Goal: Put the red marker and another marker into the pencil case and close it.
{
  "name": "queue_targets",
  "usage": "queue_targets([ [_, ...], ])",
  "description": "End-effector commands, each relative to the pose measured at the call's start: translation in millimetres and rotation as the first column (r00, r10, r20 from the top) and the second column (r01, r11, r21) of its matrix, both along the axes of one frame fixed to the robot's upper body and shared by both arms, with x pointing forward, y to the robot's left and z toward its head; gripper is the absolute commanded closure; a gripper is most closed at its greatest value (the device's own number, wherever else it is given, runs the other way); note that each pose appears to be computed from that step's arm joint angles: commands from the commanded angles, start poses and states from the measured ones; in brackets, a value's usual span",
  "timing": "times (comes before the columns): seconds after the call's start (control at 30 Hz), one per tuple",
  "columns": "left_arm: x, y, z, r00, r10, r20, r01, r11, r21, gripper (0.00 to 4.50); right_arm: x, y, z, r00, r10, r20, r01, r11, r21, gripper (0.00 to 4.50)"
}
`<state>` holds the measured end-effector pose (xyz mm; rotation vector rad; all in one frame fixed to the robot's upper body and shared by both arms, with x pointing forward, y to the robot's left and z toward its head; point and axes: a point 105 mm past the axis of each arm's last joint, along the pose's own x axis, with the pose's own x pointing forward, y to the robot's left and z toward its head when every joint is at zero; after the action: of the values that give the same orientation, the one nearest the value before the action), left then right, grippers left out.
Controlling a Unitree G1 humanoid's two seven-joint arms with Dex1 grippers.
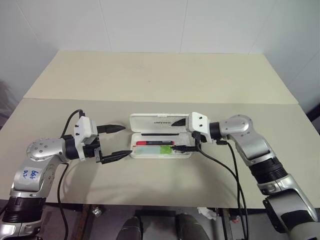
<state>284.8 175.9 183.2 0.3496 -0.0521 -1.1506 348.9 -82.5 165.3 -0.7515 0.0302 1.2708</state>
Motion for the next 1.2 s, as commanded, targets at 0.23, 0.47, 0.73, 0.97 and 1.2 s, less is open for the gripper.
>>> queue_targets([
  [0.23,0,2,11,0.998,0.007,0.059,-0.007,1.0,0.005,0.0,-4,-14,-1,0.999,0.003,0.033,-0.002,1.0,-0.018,0.02],
  [0.47,1,5,11,0.998,0.018,0.062,-0.018,1.0,0.004,0.0,-8,-26,28,0.998,0.008,0.059,-0.011,0.998,0.061,0.02],
  [0.73,14,25,20,0.99,0.102,0.1,-0.103,0.995,0.005,0.0,-25,-38,57,0.995,0.092,0.041,-0.098,0.98,0.174,0.02],
  [0.97,23,48,28,0.974,0.183,0.134,-0.184,0.983,-0.005,0.0,-34,-40,78,0.99,0.134,0.049,-0.142,0.945,0.293,0.02],
  [1.2,33,60,44,0.969,0.144,0.202,-0.145,0.989,-0.01,0.41,-34,-49,86,0.989,0.141,0.048,-0.149,0.935,0.322,0.0],
])
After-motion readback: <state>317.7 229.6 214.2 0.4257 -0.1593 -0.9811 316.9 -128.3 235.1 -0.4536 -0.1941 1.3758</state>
